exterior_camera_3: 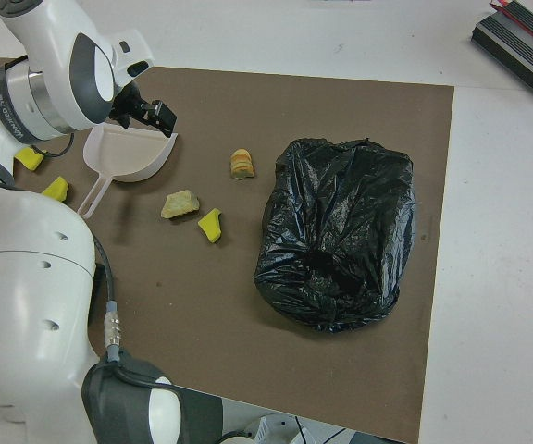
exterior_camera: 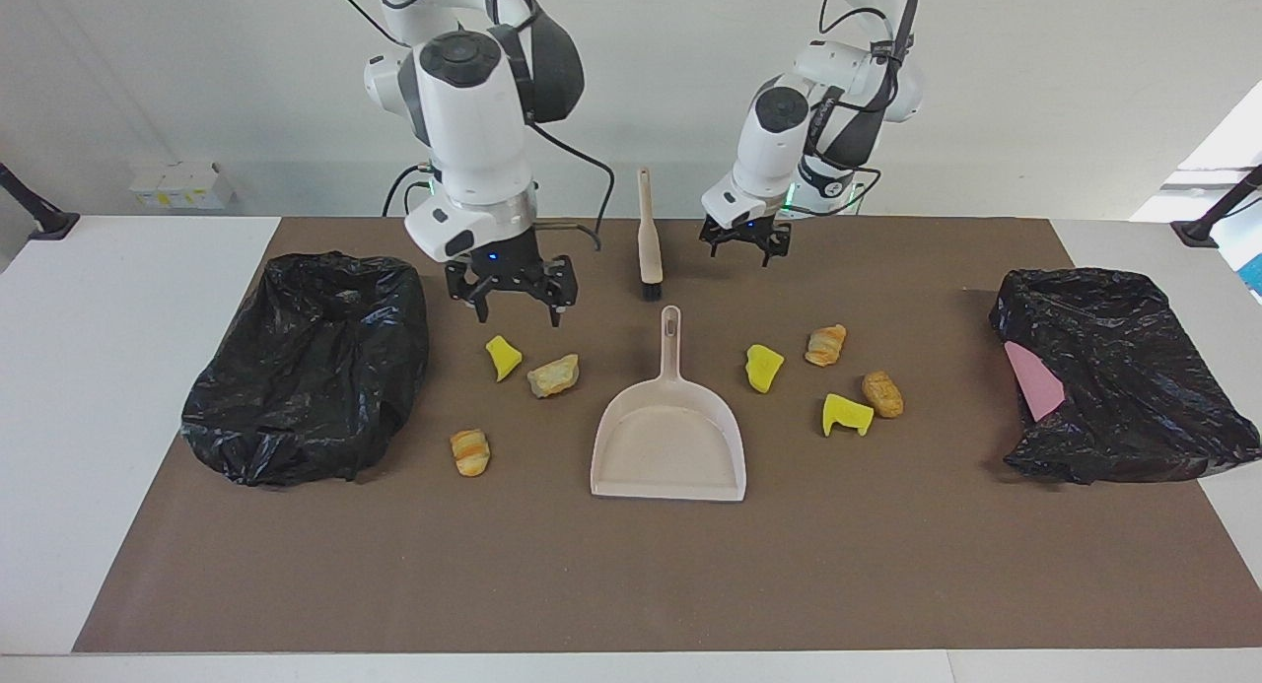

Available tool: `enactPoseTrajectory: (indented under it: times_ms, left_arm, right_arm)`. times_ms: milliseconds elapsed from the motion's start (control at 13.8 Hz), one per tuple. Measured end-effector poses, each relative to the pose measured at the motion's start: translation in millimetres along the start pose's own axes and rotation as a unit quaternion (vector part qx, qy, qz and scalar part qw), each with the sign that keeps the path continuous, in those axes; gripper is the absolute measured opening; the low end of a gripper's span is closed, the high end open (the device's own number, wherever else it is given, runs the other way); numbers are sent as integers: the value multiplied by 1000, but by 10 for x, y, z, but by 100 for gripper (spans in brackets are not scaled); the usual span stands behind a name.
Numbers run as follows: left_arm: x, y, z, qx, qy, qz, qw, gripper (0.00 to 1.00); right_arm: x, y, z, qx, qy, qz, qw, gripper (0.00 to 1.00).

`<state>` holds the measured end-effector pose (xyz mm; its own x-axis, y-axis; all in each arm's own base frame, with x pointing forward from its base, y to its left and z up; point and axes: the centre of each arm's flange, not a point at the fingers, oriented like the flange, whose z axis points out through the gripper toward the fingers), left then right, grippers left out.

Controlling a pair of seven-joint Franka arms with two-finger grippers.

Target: Sweep and dump trash in bin

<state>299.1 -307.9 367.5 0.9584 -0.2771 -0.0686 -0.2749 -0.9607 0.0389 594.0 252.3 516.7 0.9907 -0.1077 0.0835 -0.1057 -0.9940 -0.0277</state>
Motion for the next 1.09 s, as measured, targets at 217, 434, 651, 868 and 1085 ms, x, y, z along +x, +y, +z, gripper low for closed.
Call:
enactPoseTrajectory:
  times_ms: [217, 434, 651, 868, 1085]
  left_arm:
    - [-446, 731, 14, -16, 27, -24, 999, 100]
    - [-833, 1157, 169, -22, 31, -23, 999, 100]
    - [-968, 1309, 365, -18, 26, -19, 999, 100]
    - [-1017, 1360, 533, -6, 16, -31, 999, 93]
    - [-1005, 1351, 542, -6, 15, -38, 999, 73]
  right_arm:
    - [-151, -530, 329, 2, -5, 5, 1000, 100]
    - [-324, -958, 666, 3, -9, -2, 1000, 100]
    - [-505, -1304, 988, 3, -15, -10, 1000, 100]
    - [-700, -1606, 1371, 0, -23, -19, 1000, 100]
    - [-758, -1668, 1508, -6, -30, -25, 999, 100]
